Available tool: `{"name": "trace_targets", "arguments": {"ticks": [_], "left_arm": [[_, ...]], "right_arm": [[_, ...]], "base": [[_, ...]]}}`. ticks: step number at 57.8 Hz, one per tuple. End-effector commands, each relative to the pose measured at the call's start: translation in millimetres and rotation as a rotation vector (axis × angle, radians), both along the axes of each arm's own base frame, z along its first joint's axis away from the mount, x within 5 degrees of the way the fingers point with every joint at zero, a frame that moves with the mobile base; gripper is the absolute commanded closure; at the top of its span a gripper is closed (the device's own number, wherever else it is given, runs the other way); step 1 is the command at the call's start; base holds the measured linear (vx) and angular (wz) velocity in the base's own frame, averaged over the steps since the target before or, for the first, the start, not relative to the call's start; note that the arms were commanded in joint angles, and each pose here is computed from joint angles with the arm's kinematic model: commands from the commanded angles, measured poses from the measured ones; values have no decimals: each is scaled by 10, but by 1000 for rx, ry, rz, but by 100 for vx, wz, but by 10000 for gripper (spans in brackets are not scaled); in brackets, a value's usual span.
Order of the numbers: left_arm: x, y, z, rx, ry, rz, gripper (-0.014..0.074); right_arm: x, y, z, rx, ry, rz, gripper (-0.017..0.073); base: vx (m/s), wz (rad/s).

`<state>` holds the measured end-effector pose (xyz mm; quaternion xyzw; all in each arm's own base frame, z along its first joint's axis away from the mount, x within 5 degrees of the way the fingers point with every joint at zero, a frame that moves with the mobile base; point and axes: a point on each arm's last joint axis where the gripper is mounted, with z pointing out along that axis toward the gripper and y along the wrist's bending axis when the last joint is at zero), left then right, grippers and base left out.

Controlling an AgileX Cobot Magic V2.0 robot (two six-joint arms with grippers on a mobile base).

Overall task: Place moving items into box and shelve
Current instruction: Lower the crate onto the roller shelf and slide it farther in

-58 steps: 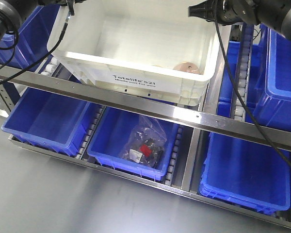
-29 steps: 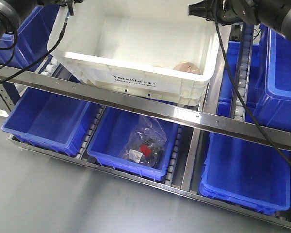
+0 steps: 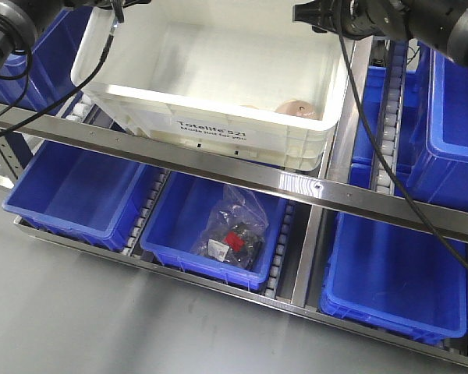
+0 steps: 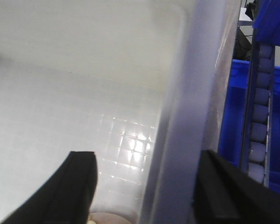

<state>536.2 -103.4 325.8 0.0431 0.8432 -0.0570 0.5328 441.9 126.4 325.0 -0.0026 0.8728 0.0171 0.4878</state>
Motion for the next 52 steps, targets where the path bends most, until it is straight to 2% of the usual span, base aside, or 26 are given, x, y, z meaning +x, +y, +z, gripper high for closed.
{"name": "trace_targets", "arguments": {"ticks": [1,12,34,41,47,52], "left_arm": [[-228,-160,747,-101,-269,-48,-24],[-236,-158,765,-102,-273,-48,8],[-316,-135,941,-109,-325,-49,8],[-315,-127,932,-86,-320,-45,8],[-313,-115,933,-56,-327,-40,8],[-313,-115,931,-54,-325,-40,8]], "right_arm": [[-126,140,672,83,-299,126,22],[-136,105,652,40,-268,104,14],[-187,36,744,-42,-284,82,14],[-187,20,755,-78,-293,80,14],[-187,21,756,-77,-294,81,10],[-187,21,755,-76,-294,80,3]], "base": [[0,0],[0,0],[0,0],[0,0],[0,0],[0,0]]}}
